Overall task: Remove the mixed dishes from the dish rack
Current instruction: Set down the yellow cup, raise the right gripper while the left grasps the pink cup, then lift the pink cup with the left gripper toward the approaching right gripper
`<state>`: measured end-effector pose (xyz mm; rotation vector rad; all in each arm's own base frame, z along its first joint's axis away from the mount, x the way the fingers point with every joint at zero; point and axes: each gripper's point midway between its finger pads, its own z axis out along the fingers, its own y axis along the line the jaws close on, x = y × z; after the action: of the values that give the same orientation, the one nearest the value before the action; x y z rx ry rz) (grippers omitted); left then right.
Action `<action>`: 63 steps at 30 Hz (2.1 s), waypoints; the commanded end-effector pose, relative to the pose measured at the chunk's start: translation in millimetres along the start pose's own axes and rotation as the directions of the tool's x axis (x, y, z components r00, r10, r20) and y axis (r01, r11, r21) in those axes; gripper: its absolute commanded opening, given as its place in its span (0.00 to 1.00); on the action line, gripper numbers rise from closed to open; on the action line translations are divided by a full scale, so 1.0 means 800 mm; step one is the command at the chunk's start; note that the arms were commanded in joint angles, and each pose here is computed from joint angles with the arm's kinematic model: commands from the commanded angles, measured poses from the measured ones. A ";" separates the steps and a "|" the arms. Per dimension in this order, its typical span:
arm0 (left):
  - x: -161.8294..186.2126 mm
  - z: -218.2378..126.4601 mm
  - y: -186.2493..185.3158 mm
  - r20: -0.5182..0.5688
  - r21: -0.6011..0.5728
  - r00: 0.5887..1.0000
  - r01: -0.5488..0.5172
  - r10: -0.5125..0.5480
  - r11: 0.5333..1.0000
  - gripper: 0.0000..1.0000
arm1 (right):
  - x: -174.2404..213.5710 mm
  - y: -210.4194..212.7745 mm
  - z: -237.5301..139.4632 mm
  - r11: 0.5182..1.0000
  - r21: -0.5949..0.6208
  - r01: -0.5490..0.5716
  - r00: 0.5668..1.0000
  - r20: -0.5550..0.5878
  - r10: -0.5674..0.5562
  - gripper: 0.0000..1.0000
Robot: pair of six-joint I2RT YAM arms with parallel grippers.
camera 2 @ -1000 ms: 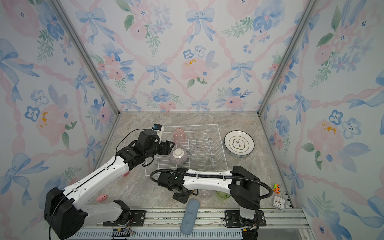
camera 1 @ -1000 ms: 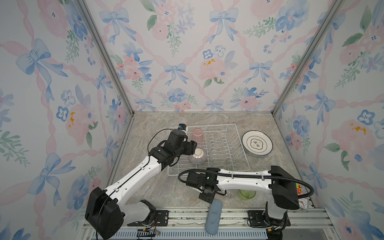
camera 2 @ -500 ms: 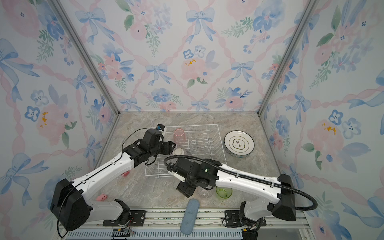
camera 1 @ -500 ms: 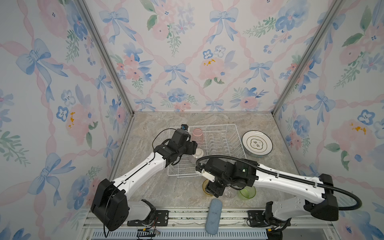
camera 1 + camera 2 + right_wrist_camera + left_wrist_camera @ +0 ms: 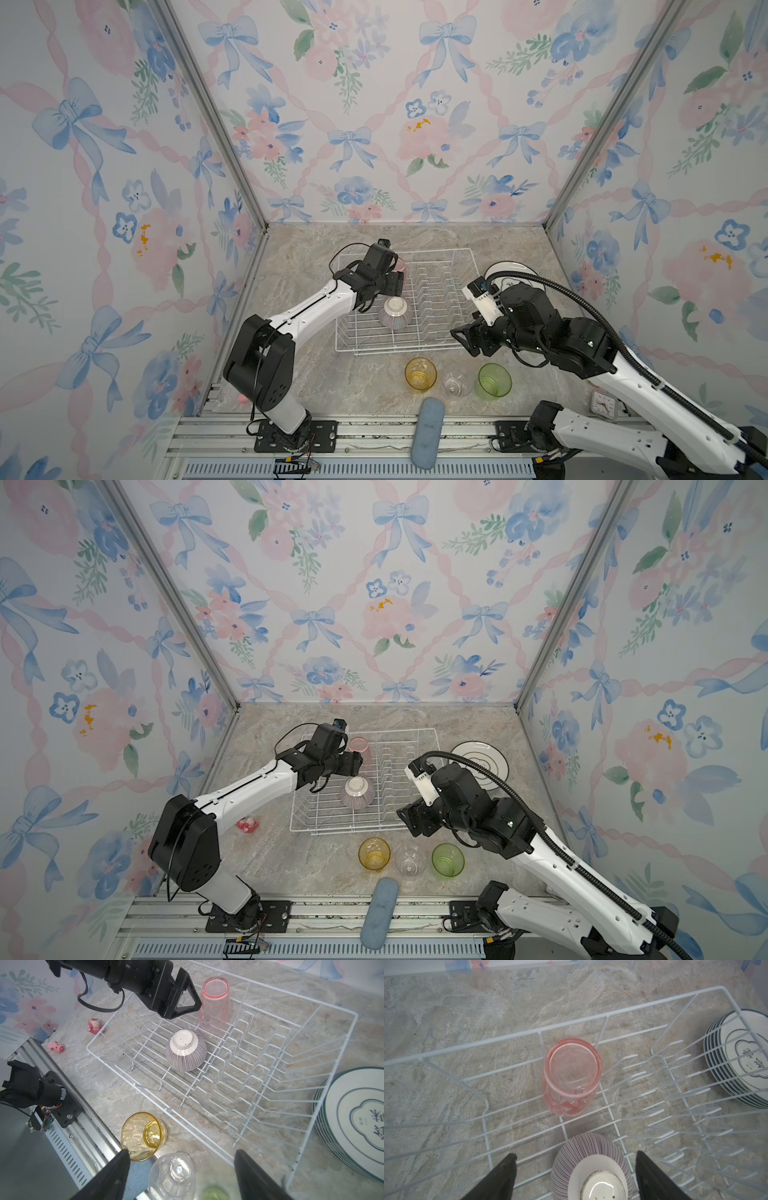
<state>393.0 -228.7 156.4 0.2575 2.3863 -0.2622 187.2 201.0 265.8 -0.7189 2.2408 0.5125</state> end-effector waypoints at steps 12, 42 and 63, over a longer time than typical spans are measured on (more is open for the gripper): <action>-0.032 0.061 -0.005 -0.019 0.023 1.000 -0.020 0.021 1.000 0.84 | -0.009 -0.019 -0.006 0.999 0.010 -0.038 0.997 0.070 0.037 0.83; -0.032 0.113 0.008 -0.047 -0.059 0.998 -0.051 0.048 0.997 0.79 | -0.010 -0.038 0.012 0.997 -0.005 -0.082 0.994 0.070 0.082 0.85; -0.038 0.097 0.008 -0.030 -0.057 0.997 -0.068 0.067 0.996 0.46 | -0.007 -0.045 0.015 0.993 -0.007 -0.115 0.990 0.080 0.115 0.85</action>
<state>468.5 -253.7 107.0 0.3178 2.4218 -0.1790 218.6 181.9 254.7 -0.5745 2.2306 0.5698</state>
